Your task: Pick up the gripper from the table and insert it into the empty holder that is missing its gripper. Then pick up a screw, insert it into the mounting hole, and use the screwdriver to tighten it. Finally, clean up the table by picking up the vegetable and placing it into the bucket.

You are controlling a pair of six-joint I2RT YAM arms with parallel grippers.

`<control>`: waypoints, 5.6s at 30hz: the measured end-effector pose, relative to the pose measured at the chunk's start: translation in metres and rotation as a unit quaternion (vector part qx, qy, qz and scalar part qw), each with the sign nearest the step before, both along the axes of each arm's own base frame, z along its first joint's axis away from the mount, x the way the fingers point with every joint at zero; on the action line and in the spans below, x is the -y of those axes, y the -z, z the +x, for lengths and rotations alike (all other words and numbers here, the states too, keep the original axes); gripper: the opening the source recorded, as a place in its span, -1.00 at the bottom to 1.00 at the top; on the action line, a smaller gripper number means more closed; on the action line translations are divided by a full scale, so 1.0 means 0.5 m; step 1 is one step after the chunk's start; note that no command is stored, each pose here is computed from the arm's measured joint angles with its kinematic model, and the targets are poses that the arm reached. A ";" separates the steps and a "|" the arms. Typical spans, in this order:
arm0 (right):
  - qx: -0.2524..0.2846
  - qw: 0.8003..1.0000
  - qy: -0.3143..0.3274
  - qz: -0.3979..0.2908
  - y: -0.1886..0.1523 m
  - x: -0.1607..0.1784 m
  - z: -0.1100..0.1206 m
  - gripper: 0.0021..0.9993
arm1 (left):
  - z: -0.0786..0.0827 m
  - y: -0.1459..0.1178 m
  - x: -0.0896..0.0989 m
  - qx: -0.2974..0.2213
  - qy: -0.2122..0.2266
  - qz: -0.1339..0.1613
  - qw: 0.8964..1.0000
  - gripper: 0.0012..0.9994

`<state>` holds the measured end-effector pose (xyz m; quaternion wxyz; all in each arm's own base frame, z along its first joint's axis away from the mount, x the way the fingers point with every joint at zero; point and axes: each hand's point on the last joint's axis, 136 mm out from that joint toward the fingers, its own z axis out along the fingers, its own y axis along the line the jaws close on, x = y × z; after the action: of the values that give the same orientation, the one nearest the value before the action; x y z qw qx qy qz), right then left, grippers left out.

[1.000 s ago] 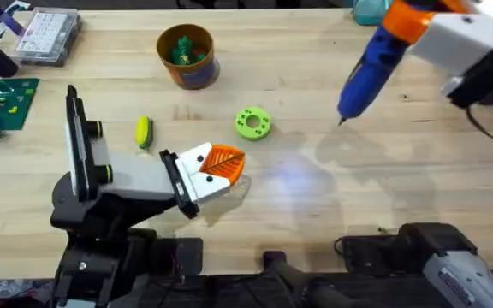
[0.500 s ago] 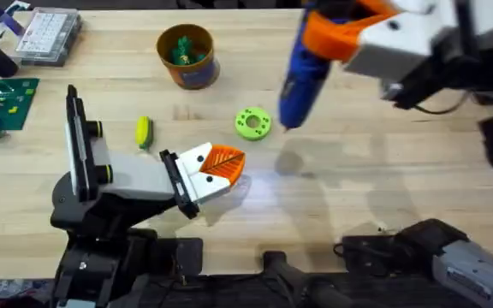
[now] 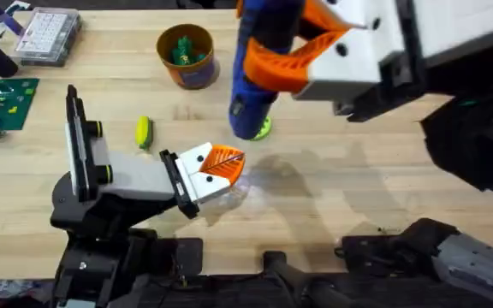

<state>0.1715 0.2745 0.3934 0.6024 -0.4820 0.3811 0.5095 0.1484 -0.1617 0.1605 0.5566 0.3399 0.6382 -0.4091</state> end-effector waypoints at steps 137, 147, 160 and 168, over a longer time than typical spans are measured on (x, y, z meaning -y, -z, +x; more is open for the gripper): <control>-0.029 0.999 -0.037 -0.023 0.085 -0.149 -0.003 -0.95 | -0.001 0.000 0.001 0.000 0.002 0.000 1.000 -0.97; -0.028 0.999 -0.037 -0.020 0.081 -0.149 -0.003 -0.95 | -0.002 0.000 0.001 0.000 0.003 0.000 1.000 -0.97; 0.050 0.998 -0.036 -0.010 -0.177 -0.160 -0.001 -0.95 | -0.002 0.000 0.001 0.000 0.003 0.000 1.000 -0.97; 0.039 0.995 -0.008 -0.092 -0.096 -0.157 0.037 -0.95 | -0.002 0.000 0.001 0.000 0.003 0.000 1.000 -0.97</control>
<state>0.1902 0.3528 0.4415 0.5663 -0.5575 0.3987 0.4578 0.1474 -0.1622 0.1605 0.5552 0.3419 0.6371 -0.4111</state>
